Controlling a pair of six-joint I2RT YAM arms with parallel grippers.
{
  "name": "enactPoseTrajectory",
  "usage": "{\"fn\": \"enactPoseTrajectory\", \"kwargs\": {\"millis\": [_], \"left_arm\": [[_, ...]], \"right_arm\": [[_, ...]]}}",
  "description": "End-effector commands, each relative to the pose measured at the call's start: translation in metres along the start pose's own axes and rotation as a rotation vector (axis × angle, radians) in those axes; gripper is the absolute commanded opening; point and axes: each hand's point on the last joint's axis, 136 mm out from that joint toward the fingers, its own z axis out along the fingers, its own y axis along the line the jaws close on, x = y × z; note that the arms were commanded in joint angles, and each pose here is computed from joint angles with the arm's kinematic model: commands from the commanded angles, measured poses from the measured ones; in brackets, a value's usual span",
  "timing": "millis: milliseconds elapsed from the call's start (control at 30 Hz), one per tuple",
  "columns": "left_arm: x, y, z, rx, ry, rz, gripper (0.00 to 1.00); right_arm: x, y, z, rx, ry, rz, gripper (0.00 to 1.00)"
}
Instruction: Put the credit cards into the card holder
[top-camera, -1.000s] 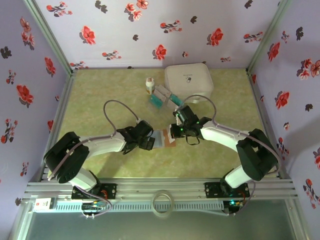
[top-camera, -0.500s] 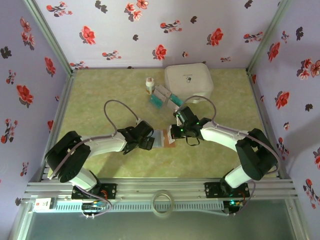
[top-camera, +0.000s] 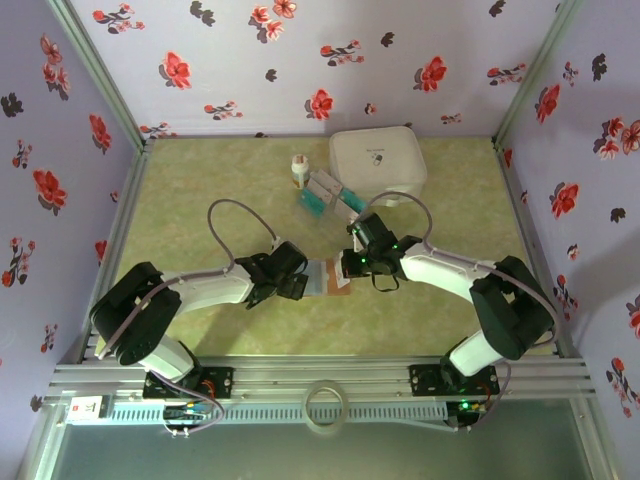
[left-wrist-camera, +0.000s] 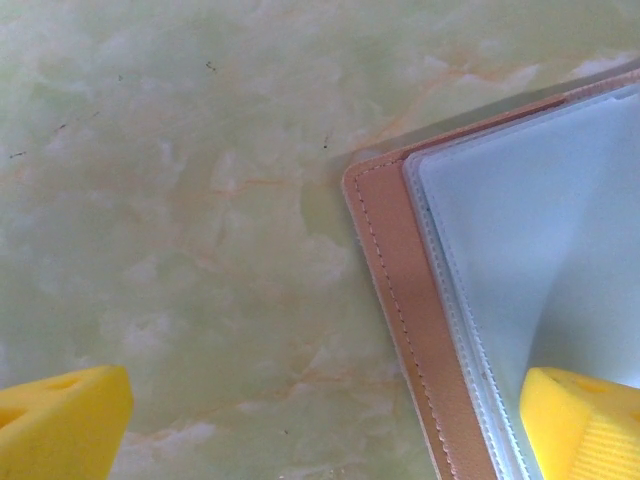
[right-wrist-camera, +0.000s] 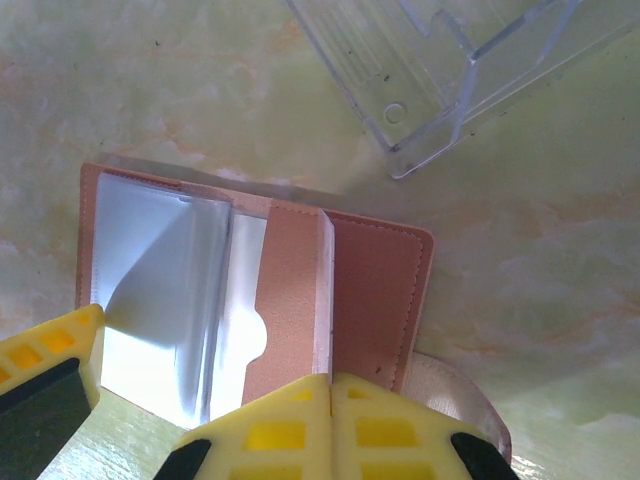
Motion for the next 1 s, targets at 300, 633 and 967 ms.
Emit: {"fn": "enactPoseTrajectory", "kwargs": {"millis": [300,633,967], "left_arm": [[0.012,0.012,0.001,-0.067,0.040,0.013,1.00],[0.013,0.013,0.001,-0.066,0.040,-0.004,1.00],[0.015,0.013,0.001,-0.065,0.040,-0.011,1.00]], "right_arm": [[-0.020,0.021,-0.018,-0.084,-0.070,0.028,0.00],[-0.033,0.037,-0.019,-0.283,-0.186,0.143,0.00],[-0.026,0.035,-0.010,-0.388,-0.261,0.210,0.00]]}}
